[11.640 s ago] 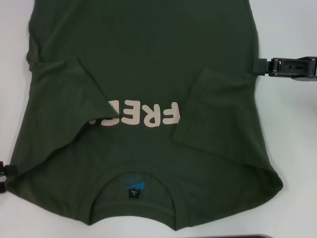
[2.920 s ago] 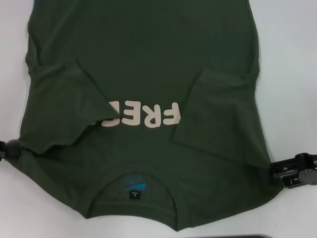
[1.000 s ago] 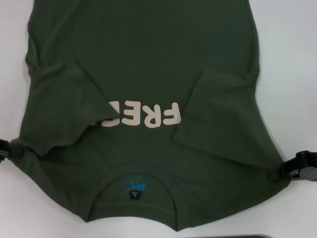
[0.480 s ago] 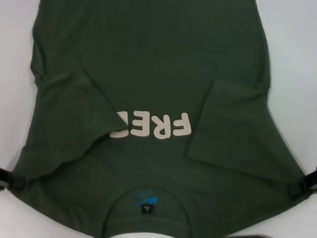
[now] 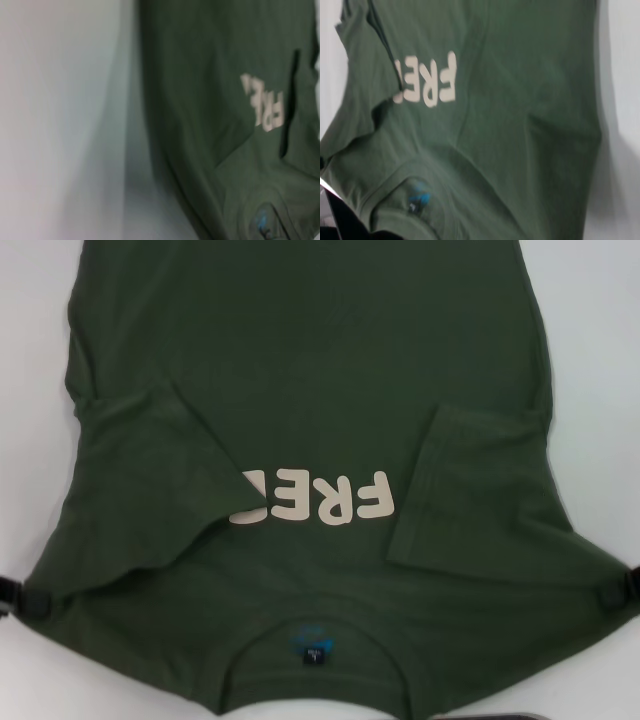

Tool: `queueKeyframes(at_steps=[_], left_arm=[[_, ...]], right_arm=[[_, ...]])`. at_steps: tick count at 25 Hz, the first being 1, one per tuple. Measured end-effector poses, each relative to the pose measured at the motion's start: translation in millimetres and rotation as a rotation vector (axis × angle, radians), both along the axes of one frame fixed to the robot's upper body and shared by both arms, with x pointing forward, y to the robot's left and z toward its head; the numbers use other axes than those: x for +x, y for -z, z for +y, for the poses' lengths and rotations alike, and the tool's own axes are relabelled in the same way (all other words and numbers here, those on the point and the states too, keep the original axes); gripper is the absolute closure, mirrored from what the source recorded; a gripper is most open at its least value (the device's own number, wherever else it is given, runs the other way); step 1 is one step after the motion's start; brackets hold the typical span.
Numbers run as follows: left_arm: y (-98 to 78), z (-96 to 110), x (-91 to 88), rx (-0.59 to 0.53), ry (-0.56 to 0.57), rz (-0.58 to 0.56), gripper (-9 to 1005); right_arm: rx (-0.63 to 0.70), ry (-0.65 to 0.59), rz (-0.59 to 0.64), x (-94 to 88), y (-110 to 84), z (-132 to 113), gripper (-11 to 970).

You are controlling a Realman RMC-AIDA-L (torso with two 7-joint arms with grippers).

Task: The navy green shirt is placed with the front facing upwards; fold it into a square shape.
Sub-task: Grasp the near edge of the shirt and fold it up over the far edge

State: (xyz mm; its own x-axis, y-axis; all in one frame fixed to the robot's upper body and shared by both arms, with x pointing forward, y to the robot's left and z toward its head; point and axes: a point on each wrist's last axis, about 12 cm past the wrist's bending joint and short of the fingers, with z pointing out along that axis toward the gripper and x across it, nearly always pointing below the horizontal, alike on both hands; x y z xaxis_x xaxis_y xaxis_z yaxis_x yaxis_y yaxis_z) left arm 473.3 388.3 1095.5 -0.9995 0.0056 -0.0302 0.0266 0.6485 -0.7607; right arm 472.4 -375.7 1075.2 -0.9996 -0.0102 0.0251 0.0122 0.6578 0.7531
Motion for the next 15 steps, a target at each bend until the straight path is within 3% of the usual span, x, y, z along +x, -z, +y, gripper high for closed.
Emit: queueKeyframes(at_steps=[9, 15], left_arm=[[-22.5, -22.2, 39.5, -0.043, 0.029, -0.08, 948], [-38.4, -39.0, 64.7, -0.053, 0.052, -0.12, 947]], right_arm=[[0.037, -0.014, -0.099, 30.1, -20.8, 9.0, 927], [0.077, -0.023, -0.127, 38.6, -31.1, 13.3, 926]])
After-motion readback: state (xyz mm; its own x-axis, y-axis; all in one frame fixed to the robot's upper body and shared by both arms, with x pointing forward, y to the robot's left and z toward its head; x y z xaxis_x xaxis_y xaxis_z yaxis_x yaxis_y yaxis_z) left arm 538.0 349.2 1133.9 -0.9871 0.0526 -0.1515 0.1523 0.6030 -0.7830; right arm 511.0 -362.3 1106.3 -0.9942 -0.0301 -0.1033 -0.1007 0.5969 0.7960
